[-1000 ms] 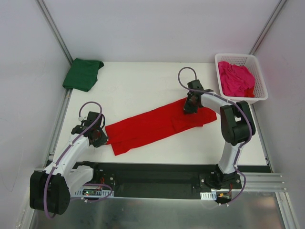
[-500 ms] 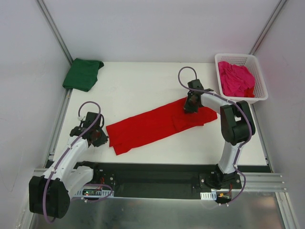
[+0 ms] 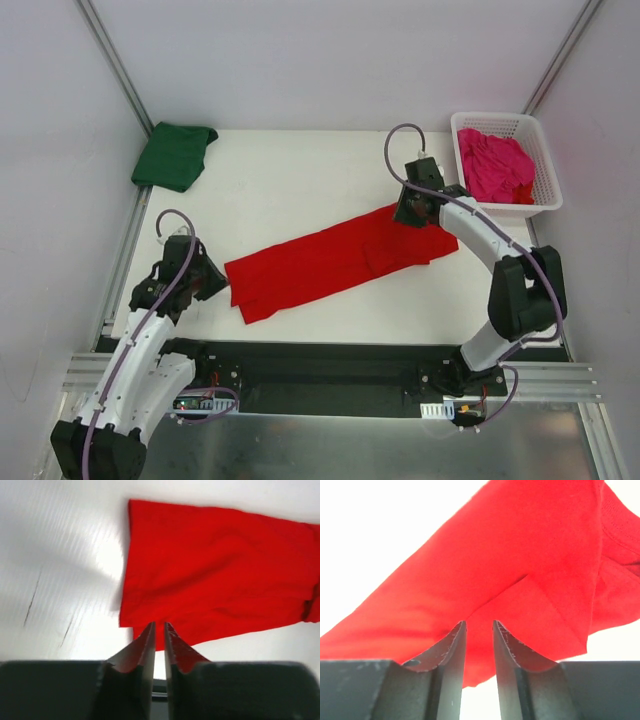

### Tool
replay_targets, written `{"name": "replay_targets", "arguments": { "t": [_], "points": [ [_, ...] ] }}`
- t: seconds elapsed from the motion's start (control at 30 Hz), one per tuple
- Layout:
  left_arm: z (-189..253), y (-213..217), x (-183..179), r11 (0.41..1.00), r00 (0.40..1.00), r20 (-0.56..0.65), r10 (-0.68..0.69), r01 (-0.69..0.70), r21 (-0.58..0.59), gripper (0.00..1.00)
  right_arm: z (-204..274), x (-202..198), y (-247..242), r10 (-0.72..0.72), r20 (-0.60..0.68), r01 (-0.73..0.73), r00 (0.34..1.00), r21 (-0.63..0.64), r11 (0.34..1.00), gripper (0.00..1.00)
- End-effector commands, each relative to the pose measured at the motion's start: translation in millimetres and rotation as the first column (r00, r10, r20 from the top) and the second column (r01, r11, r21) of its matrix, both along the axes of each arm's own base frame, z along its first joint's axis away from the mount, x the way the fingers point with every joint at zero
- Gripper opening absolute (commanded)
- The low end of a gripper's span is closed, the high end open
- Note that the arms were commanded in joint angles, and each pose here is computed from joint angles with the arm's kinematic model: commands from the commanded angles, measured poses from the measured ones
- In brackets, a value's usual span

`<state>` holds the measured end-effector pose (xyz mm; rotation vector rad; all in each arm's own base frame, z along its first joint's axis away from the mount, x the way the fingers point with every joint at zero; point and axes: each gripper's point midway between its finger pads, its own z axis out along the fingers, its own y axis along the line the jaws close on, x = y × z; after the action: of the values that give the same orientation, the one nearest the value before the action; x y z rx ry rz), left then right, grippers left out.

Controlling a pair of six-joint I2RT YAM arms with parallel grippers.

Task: Fold and stack the t-shirts
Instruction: Rotate the tshirt 90 degrees

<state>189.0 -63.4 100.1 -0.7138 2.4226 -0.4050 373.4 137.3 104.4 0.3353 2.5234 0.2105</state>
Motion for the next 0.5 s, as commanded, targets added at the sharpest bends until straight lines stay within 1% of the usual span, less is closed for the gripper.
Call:
{"name": "replay_targets", "arguments": {
  "t": [0.0,0.03,0.07,0.1,0.13,0.17,0.23,0.27,0.3,0.33,0.37,0.4,0.47],
  "points": [
    [41.1,-9.6,27.4,0.995,0.983,0.153,-0.098,0.099,0.0,0.06,33.3,-20.7,6.5,0.064,0.046,-0.062,0.997,-0.04,0.997,0.31],
    [44.0,-14.0,35.0,0.992,0.979,0.164,-0.122,0.124,-0.005,0.01,38.3,-25.2,7.4,0.072,0.055,-0.07,0.996,-0.039,0.997,0.25],
    [51.0,-24.5,43.1,0.983,0.964,0.203,-0.172,0.181,-0.028,0.0,40.3,-30.8,13.5,0.089,0.057,-0.087,0.994,-0.037,0.996,0.2],
    [53.6,-30.0,49.6,0.977,0.957,0.217,-0.194,0.207,-0.039,0.0,36.0,-38.7,14.5,0.095,0.04,-0.093,0.995,-0.039,0.995,0.12],
    [55.5,-35.4,55.2,0.971,0.949,0.228,-0.215,0.233,-0.051,0.0,35.2,-43.5,15.7,0.101,0.036,-0.099,0.994,-0.043,0.994,0.02],
    [50.0,-41.8,61.3,0.962,0.945,0.213,-0.247,0.265,-0.062,0.0,38.8,-49.7,20.1,0.116,0.046,-0.114,0.992,-0.042,0.993,0.02],
    [58.7,-55.0,76.6,0.943,0.919,0.262,-0.294,0.323,-0.075,0.0,30.8,-62.3,21.3,0.124,0.026,-0.123,0.992,-0.051,0.991,0.02],
    [52.2,-59.6,83.2,0.934,0.913,0.252,-0.321,0.349,-0.072,0.0,30.6,-68.7,25.2,0.138,0.026,-0.137,0.99,-0.048,0.989,0.02],
    [60.5,-69.3,91.7,0.92,0.889,0.293,-0.351,0.386,-0.067,0.0,28.7,-73.2,27.3,0.142,0.02,-0.141,0.99,-0.042,0.989,0.02],
    [55.6,-75.0,98.5,0.912,0.884,0.286,-0.371,0.405,-0.067,0.0,21.9,-80.4,28.2,0.147,0.003,-0.146,0.989,-0.044,0.988,0.02],
    [56.0,-81.7,102.7,0.899,0.867,0.298,-0.4,0.435,-0.057,0.0,19.0,-86.5,31.5,0.16,-0.006,-0.16,0.987,-0.049,0.986,0.02],
    [64.5,-94.5,110.5,0.878,0.833,0.342,-0.434,0.476,-0.044,0.0,17.1,-90.1,32.4,0.162,-0.008,-0.163,0.987,-0.052,0.985,0.02],
    [55.7,-112.8,117.2,0.843,0.801,0.335,-0.496,0.537,-0.038,0.0,8.5,-99.6,34.9,0.172,-0.027,-0.173,0.985,-0.064,0.983,0.02]
  ]
}}
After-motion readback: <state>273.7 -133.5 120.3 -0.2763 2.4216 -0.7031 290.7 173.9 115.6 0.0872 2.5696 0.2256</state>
